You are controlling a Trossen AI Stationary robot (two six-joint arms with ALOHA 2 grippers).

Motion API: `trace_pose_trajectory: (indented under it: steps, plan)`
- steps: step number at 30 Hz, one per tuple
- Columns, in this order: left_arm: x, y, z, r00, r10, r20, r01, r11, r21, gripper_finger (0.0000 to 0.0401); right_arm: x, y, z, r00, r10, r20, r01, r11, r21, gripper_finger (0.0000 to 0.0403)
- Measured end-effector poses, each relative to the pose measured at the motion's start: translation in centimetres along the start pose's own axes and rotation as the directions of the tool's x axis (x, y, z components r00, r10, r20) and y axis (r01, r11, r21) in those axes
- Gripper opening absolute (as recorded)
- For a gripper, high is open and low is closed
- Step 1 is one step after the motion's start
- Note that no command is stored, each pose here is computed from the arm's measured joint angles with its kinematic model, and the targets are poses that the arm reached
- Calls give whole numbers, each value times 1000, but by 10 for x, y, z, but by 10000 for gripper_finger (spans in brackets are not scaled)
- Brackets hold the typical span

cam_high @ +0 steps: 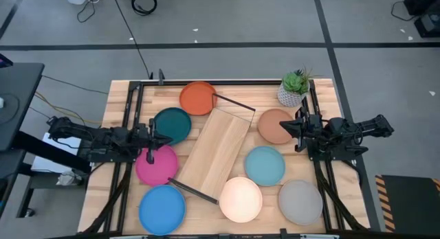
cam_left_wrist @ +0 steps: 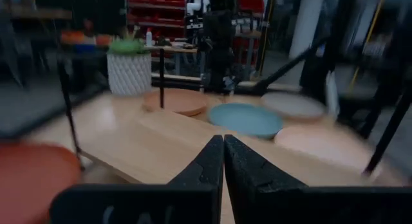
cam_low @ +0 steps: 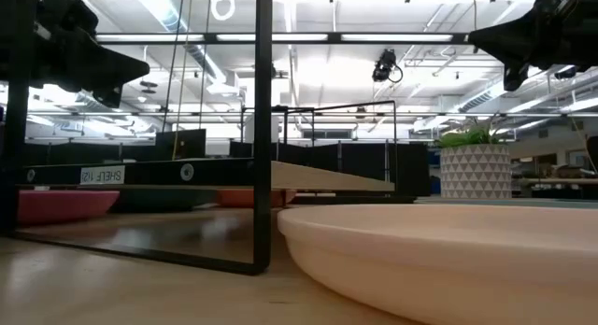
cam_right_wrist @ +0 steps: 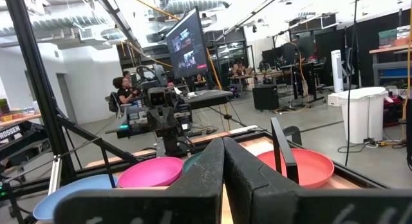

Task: Place and stack plates onto a shelf
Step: Put the brown plate on the shelf

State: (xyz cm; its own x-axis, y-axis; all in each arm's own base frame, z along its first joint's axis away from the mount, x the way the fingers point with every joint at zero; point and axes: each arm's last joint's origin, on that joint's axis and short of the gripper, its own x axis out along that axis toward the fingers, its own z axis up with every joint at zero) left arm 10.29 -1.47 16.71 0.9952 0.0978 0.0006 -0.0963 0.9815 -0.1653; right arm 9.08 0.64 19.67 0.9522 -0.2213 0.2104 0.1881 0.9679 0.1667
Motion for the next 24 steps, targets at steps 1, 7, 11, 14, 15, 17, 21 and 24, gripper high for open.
trace_pose_trajectory:
  steps: [1,7,11,14,15,17,21,24]
  plan:
    - [0,0,0,1000,-1,-1,1,998,-69,20,0,0,1,1000,1,6,-1,1000,3,14]
    - [0,0,1,1000,-3,6,5,968,-251,20,0,0,5,999,4,52,-6,999,40,14]
    - [0,-1,5,999,-10,46,23,958,-287,20,-1,1,12,993,7,119,-26,986,164,14]
    - [-1,-2,10,995,-17,99,46,952,-303,20,1,2,12,998,2,57,-12,984,178,13]
    - [-1,-2,11,994,-17,105,49,951,-305,20,3,2,13,1000,-16,25,12,985,172,12]
    - [-1,-2,12,992,-14,124,51,951,-306,20,6,2,14,996,-69,-52,76,985,153,11]
    - [-1,-2,16,987,-3,159,54,948,-314,20,14,3,10,959,-166,-231,186,980,68,10]
    - [-1,1,16,983,79,169,-18,943,-332,20,21,5,-2,913,-211,-348,222,975,-11,13]
